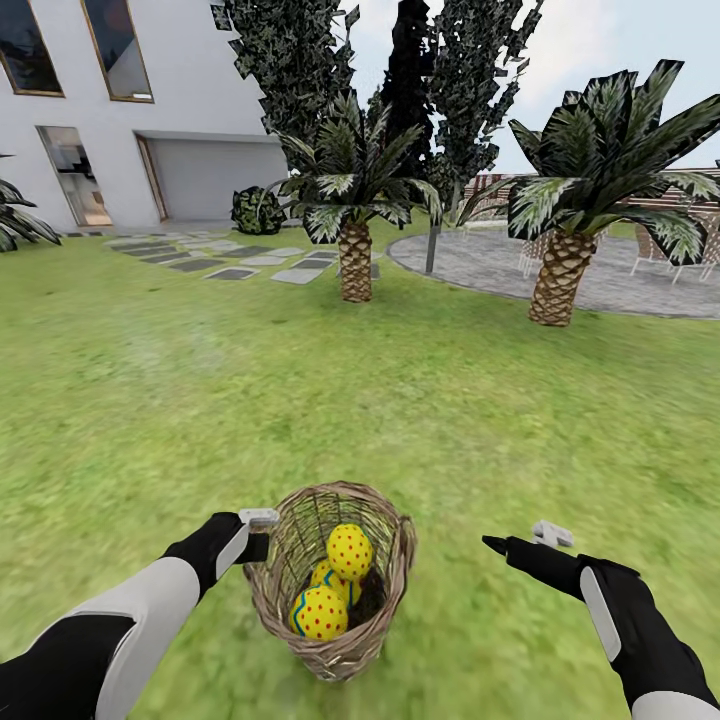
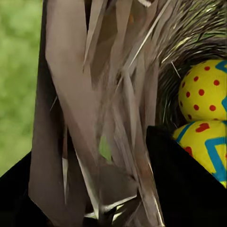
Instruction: Take the three Easter eggs out of the wicker basket on the lawn in the garden, then place them on the lawn next to a single tree (choose any tree) so that all three eggs are next to the same tree and none are left in the basket.
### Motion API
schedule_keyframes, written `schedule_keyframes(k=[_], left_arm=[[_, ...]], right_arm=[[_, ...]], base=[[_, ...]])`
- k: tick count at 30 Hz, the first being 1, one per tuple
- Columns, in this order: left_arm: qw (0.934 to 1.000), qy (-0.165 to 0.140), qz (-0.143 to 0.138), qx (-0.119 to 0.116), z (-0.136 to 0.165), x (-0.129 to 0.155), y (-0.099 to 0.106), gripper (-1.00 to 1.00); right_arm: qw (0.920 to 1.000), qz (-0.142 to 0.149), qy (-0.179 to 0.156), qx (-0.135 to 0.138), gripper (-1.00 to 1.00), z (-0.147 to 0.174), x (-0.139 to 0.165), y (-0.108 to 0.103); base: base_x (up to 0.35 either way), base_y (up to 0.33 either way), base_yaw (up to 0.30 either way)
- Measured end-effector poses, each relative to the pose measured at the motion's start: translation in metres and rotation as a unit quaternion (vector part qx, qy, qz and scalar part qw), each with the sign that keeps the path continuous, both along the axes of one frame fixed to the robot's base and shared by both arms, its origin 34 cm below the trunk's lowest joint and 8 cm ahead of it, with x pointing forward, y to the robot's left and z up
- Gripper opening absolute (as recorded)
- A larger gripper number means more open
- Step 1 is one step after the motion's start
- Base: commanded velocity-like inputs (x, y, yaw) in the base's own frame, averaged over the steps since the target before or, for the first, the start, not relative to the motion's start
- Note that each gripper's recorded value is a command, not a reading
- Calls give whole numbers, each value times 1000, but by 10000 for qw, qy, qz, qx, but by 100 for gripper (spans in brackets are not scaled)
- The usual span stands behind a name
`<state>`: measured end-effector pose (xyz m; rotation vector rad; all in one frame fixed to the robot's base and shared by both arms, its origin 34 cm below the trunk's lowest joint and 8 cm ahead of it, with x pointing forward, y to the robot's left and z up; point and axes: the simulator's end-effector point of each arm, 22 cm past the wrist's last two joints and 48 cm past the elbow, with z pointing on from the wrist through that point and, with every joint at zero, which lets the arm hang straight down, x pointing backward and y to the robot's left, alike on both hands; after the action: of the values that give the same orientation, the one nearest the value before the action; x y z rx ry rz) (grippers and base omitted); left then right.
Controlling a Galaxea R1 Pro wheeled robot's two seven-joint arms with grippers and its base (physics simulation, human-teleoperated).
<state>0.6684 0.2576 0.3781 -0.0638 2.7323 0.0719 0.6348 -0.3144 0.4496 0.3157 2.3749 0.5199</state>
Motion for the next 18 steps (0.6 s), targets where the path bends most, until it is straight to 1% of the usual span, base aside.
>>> schedule_keyframes(k=[2,4,18], left_arm=[[10000,-14,-25,7,3,2,-1,-100],[9999,-8,-106,88,7,2,-2,-100],[9999,-32,-112,28,39,11,-6,-100]], right_arm=[[10000,0,0,2,100,2,1,0],[10000,1,1,3,100,7,2,0],[10000,7,-46,9,100,37,10,4]], base=[[0,0,0],[0,0,0],[0,0,0]])
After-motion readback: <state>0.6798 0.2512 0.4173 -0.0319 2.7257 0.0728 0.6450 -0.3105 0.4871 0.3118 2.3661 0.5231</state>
